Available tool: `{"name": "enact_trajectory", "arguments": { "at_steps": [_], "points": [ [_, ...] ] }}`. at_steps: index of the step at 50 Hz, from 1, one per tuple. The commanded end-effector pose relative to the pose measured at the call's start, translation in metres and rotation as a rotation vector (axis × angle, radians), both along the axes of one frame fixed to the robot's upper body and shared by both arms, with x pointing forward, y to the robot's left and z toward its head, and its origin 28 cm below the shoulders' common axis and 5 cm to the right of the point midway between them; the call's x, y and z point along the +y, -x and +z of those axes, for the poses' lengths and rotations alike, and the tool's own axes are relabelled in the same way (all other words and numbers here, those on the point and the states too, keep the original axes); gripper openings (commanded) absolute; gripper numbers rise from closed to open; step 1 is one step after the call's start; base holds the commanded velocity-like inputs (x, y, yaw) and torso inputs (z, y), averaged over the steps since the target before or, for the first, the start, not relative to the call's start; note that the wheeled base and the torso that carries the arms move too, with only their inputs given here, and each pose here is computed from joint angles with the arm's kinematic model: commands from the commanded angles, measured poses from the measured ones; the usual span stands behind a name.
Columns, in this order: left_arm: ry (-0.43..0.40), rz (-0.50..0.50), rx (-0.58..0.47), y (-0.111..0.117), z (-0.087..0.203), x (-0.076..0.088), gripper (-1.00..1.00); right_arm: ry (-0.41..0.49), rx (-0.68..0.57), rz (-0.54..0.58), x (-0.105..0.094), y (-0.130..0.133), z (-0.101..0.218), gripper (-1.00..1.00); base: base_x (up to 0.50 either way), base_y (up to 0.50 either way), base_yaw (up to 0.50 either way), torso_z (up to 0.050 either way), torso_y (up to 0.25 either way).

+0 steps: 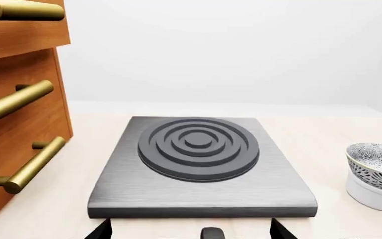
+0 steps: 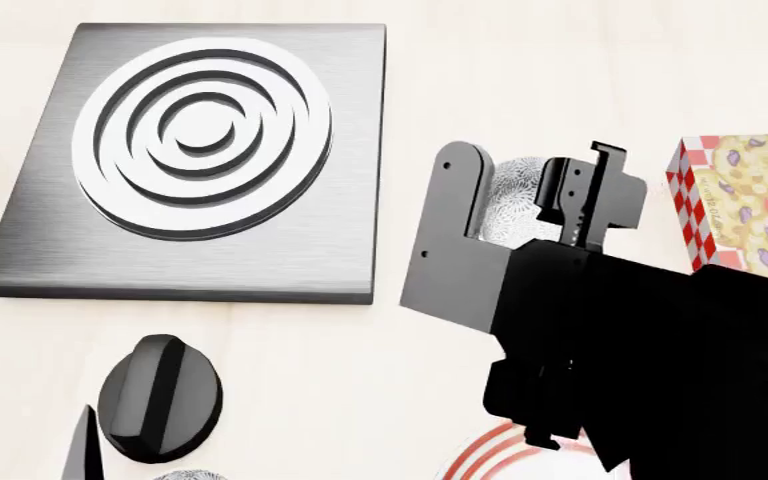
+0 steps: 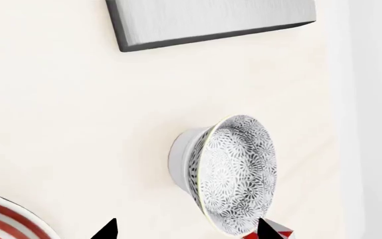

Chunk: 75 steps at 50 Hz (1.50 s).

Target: Pick the akita bowl on the ramekin and place it on the plate.

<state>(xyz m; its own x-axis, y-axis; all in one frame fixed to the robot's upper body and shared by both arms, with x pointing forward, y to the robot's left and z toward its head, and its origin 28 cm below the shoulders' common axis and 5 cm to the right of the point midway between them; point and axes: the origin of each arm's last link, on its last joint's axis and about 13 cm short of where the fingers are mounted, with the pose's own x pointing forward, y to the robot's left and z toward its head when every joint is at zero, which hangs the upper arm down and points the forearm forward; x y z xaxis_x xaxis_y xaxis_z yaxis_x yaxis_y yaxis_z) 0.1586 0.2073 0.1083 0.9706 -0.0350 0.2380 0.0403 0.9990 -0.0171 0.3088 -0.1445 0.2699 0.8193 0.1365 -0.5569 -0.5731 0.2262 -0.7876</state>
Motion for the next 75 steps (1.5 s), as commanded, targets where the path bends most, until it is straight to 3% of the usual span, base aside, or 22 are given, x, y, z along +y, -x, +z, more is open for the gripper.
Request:
{"name": "enact_trajectory", "arguments": {
  "at_steps": [1, 19, 29, 53, 75],
  "points": [
    [-0.003, -0.004, 0.003, -0.001, -0.001, 0.000, 1.00, 0.017, 0.010, 0.000, 0.004, -0.011, -0.008, 1.00, 0.00, 0.00, 0.00, 0.000, 0.000],
    [-0.002, -0.005, 0.011, -0.002, -0.003, 0.000, 1.00, 0.051, -0.043, -0.018, 0.006, -0.022, 0.010, 1.00, 0.00, 0.00, 0.00, 0.000, 0.000],
    [-0.003, -0.008, 0.013, -0.003, -0.005, -0.001, 1.00, 0.025, -0.106, 0.010, 0.011, -0.027, 0.014, 1.00, 0.00, 0.00, 0.00, 0.000, 0.000],
    [-0.003, -0.004, 0.014, -0.003, -0.005, -0.001, 1.00, -0.004, -0.054, 0.027, 0.019, -0.030, -0.007, 1.00, 0.00, 0.00, 0.00, 0.000, 0.000],
    [-0.006, -0.003, 0.014, -0.003, -0.006, -0.001, 1.00, -0.014, -0.052, -0.004, 0.012, -0.038, -0.016, 1.00, 0.00, 0.00, 0.00, 0.000, 0.000]
  ]
}}
